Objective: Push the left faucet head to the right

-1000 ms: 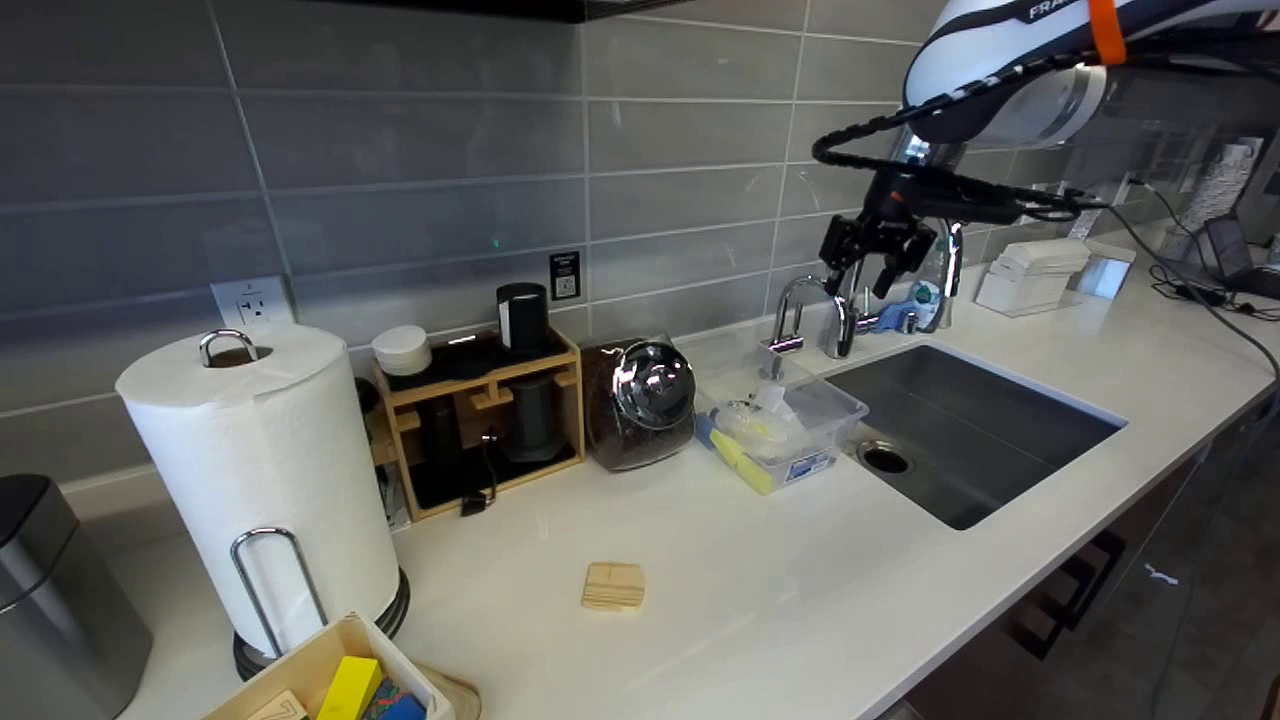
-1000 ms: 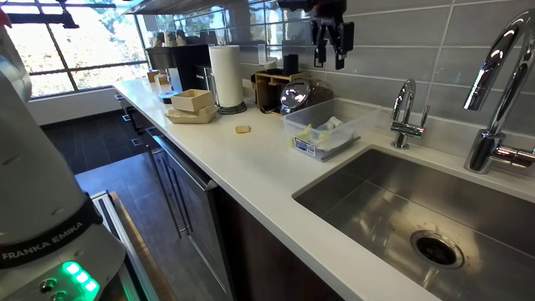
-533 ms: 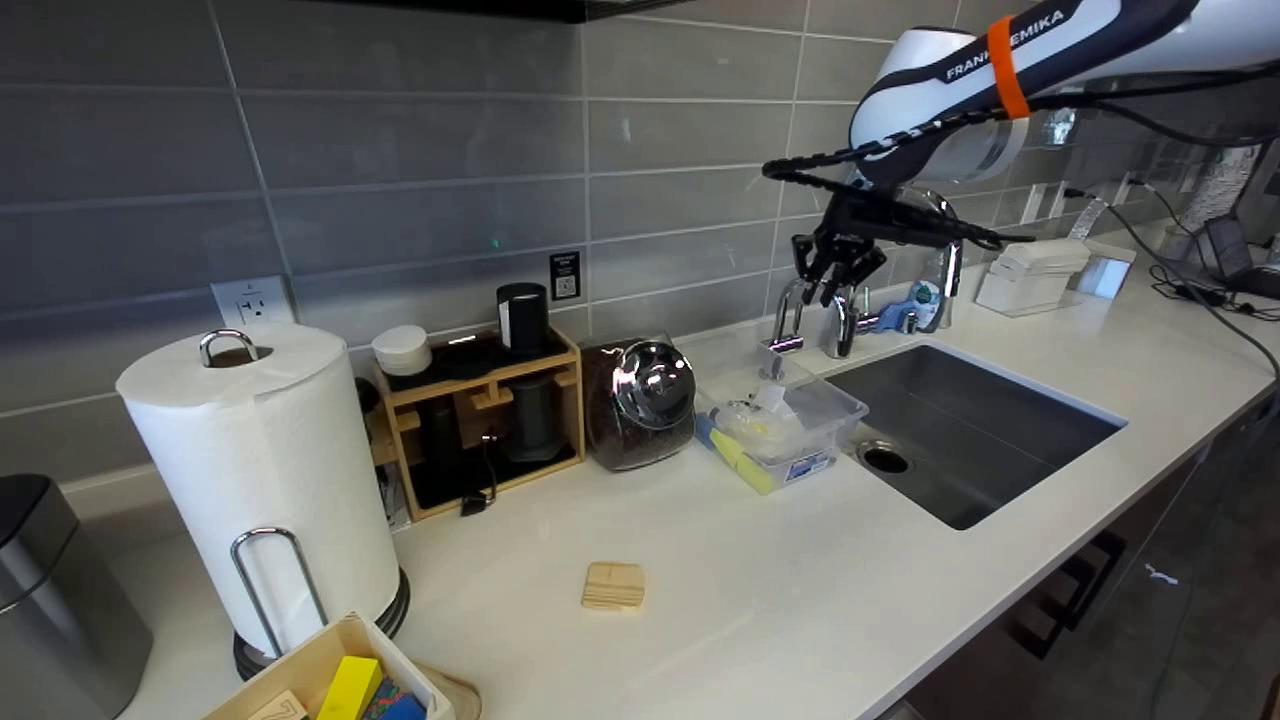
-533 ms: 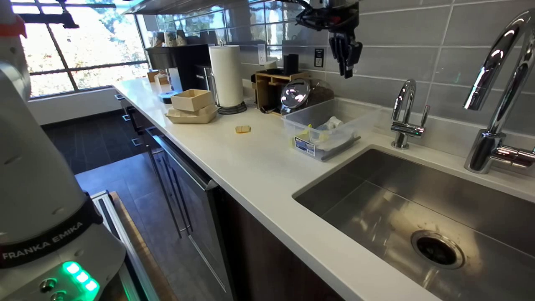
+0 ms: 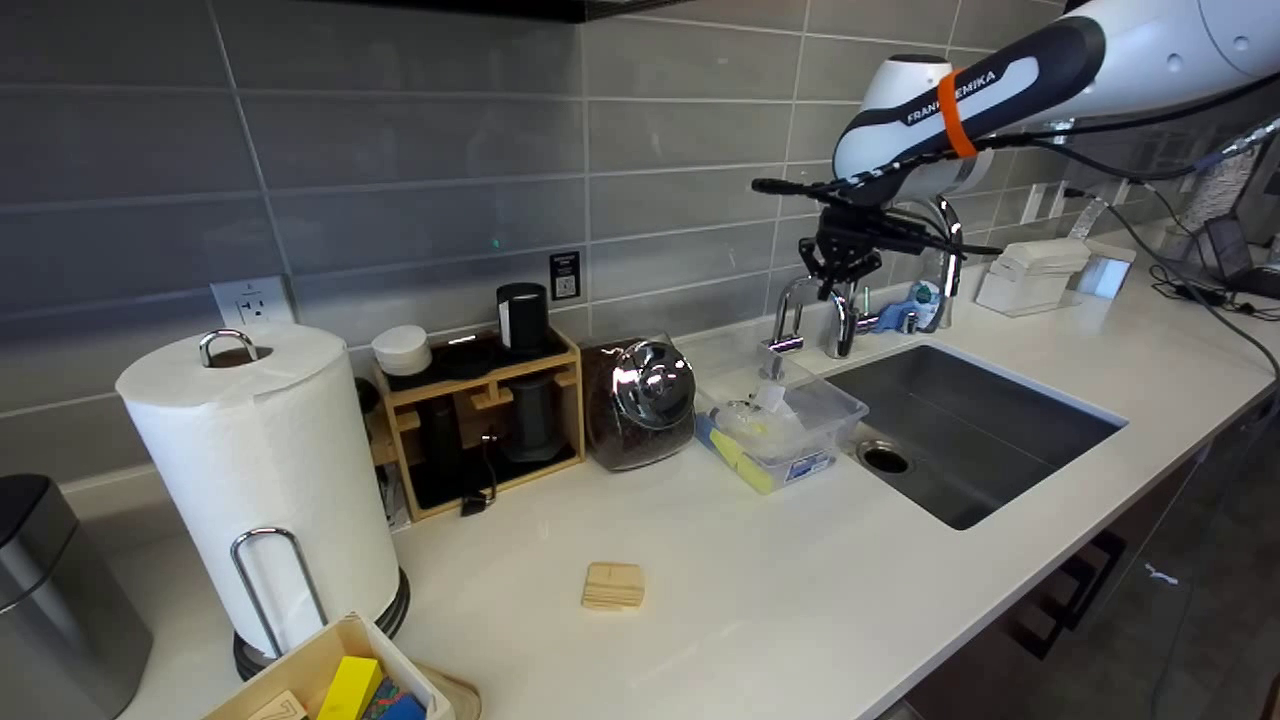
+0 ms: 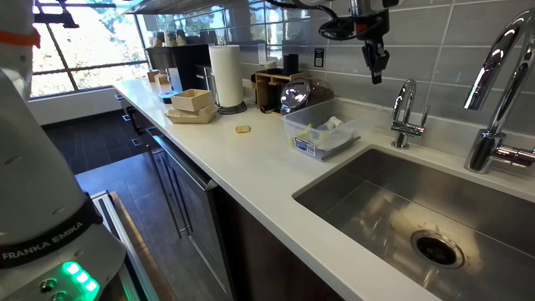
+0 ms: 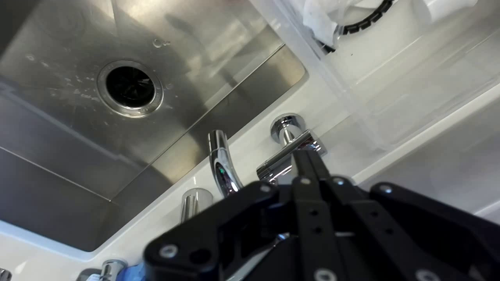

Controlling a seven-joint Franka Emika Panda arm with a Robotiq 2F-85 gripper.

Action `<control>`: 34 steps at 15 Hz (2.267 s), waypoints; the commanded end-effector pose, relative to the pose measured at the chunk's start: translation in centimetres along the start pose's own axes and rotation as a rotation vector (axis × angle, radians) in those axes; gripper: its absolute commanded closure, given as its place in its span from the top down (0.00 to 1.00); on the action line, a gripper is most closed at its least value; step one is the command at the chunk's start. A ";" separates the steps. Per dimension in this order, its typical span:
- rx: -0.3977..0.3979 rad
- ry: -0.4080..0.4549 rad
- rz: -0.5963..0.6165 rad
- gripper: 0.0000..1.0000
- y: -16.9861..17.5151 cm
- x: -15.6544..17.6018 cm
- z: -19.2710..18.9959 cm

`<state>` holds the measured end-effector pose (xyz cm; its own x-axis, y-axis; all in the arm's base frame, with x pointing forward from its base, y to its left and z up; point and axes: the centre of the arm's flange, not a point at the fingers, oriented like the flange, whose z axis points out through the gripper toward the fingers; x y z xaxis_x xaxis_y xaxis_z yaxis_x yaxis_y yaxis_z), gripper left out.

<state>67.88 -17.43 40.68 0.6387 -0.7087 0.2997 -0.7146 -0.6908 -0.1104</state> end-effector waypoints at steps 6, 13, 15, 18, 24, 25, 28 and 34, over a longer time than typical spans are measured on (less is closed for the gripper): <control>-0.078 0.034 0.158 0.00 -0.2 3.2 3.6; -0.085 0.061 0.220 0.00 -0.3 4.6 4.6; -0.084 0.069 0.237 0.00 -0.3 5.2 4.7; -0.087 0.074 0.264 0.00 -0.4 6.4 4.7; -0.104 0.064 0.306 0.00 -0.3 8.2 5.5; -0.103 0.067 0.310 0.00 -0.3 8.7 5.7; -0.091 0.080 0.304 0.00 -0.3 9.9 6.4; -0.072 0.124 0.277 0.00 -0.2 11.8 7.3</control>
<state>74.47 -24.20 37.45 0.3875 -0.8618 0.3272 -0.8904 -0.4419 -0.1093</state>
